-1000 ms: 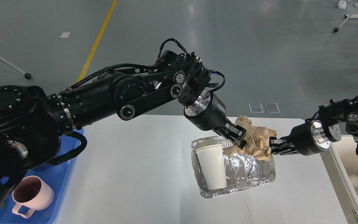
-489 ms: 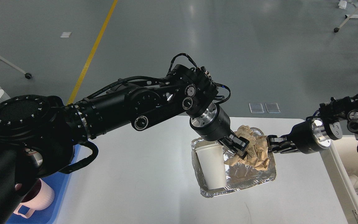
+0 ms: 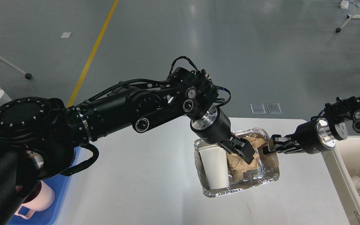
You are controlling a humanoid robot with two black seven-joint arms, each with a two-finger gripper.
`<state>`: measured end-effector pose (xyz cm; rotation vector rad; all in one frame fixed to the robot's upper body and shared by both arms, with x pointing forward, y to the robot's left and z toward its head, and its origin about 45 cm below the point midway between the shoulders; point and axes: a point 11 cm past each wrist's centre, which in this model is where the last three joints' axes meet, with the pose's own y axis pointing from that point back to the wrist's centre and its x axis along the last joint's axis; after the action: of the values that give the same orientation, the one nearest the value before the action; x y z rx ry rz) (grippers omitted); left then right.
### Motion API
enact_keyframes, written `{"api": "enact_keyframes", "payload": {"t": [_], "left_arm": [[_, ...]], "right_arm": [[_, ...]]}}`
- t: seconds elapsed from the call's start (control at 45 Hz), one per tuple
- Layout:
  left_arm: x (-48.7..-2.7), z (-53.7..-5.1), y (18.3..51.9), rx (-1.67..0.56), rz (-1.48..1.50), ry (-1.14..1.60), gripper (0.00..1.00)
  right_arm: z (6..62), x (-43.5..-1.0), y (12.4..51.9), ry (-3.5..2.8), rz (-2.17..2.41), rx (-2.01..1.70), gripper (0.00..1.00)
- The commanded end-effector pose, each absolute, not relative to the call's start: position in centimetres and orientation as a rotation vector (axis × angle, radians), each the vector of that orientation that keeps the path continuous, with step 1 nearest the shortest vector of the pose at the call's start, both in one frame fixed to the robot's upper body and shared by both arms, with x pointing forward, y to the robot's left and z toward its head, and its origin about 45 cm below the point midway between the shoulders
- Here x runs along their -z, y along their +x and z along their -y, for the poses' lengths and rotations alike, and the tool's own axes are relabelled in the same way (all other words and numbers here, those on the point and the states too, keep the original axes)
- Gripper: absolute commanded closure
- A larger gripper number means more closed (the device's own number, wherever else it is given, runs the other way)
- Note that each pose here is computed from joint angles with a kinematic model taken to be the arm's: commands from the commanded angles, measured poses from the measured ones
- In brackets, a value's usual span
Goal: Tidy desktop
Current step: 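Lower the crumpled paper into the foil tray and open the left gripper, then carry the foil tray with the right gripper into the white bin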
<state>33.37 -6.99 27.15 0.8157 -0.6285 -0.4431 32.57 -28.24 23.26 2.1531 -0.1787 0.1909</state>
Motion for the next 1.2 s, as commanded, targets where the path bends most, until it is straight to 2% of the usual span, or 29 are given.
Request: {"api": "enact_keyframes", "payload": {"t": [0.0, 0.289, 0.578, 0.778, 1.0, 1.178], "left_arm": [[-27.8, 7.3, 33.8, 0.399, 0.629, 0.783, 0.31], [-31.7, 6.2, 40.1, 0.014, 0.516, 0.605, 0.25], [-34.5, 1.7, 46.2, -0.415, 0.495, 0.479, 0.19], [-33.0, -3.1, 49.0, -0.672, 0.411, 0.430, 0.11], [-29.7, -9.8, 51.1, -1.027, 0.255, 0.371, 0.10], [-27.8, -12.7, 51.4, -1.185, 0.146, 0.320, 0.10]], "right_arm": [[28.9, -23.4, 32.6, 2.146, 0.199, -0.184, 1.00], [34.8, -23.6, 33.8, 2.075, 0.409, -0.091, 1.00], [43.3, -23.9, 34.9, 1.980, 0.744, 0.070, 1.00], [48.1, -24.3, 34.5, 1.928, 0.958, 0.174, 1.00], [55.6, -22.6, 29.9, 1.784, 1.190, 0.370, 1.00], [59.0, -20.7, 26.4, 1.681, 1.319, 0.492, 1.00]]}}
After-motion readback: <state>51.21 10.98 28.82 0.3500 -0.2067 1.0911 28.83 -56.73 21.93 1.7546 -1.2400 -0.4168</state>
